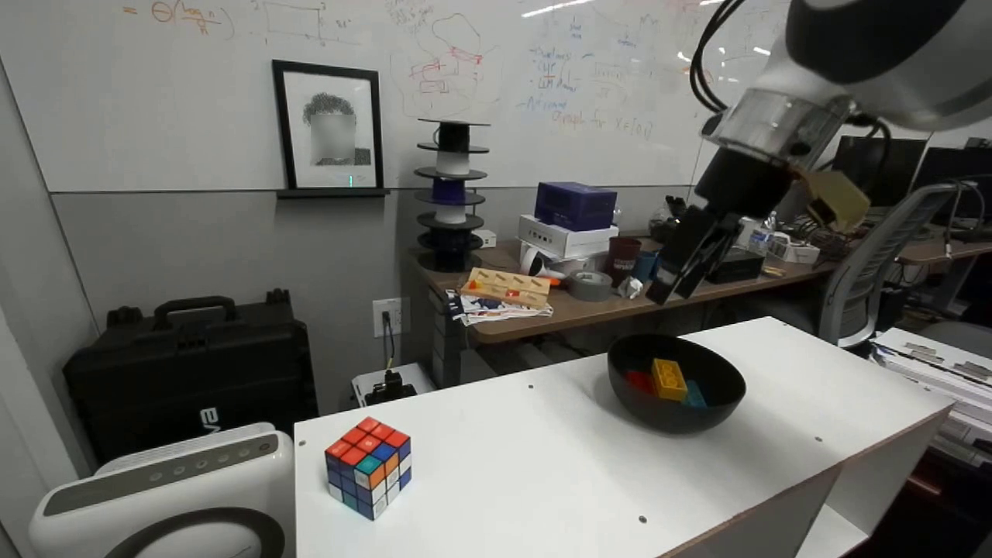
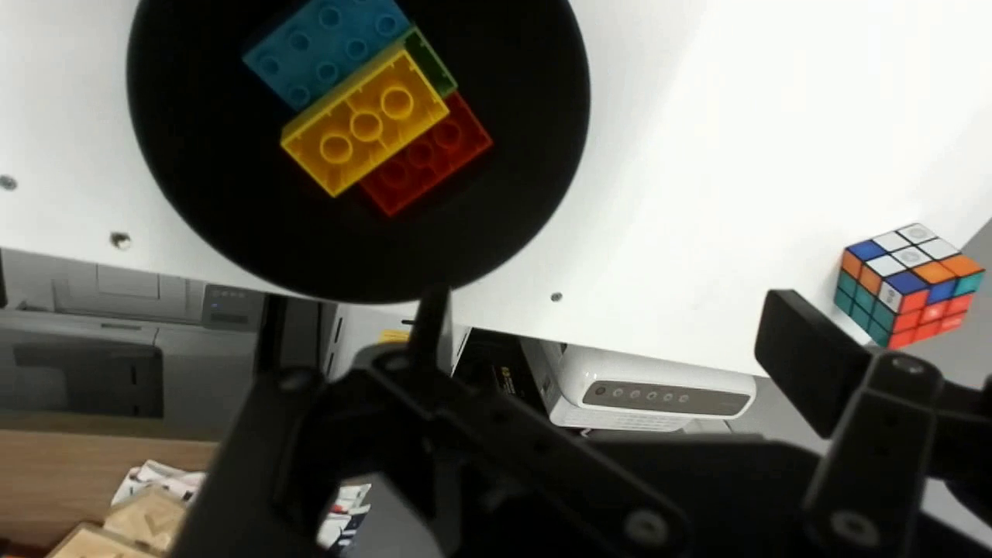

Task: Put the LEGO blocks in the bowl

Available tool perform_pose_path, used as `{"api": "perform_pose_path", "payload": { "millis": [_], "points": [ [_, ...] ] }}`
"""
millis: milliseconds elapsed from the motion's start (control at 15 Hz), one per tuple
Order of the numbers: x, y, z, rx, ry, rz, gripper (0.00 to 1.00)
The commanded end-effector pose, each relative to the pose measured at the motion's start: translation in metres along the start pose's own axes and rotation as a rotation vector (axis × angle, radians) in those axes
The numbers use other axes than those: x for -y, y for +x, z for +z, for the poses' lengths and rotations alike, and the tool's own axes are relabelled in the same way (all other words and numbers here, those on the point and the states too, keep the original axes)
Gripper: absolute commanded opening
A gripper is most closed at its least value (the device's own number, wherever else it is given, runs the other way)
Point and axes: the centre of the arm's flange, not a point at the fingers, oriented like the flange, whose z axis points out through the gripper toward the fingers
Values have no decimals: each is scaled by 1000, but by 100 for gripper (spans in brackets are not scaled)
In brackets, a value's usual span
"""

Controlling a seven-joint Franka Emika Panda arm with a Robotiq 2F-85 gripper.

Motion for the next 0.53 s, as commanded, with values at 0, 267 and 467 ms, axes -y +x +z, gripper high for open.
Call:
{"api": "perform_pose_path", "payload": {
  "millis": [0,267,467],
  "points": [
    [44,-8,-85,10,-55,-9,100],
    [64,-8,-156,7,2,60,100],
    [63,-3,-155,2,19,52,100]
  ]
}}
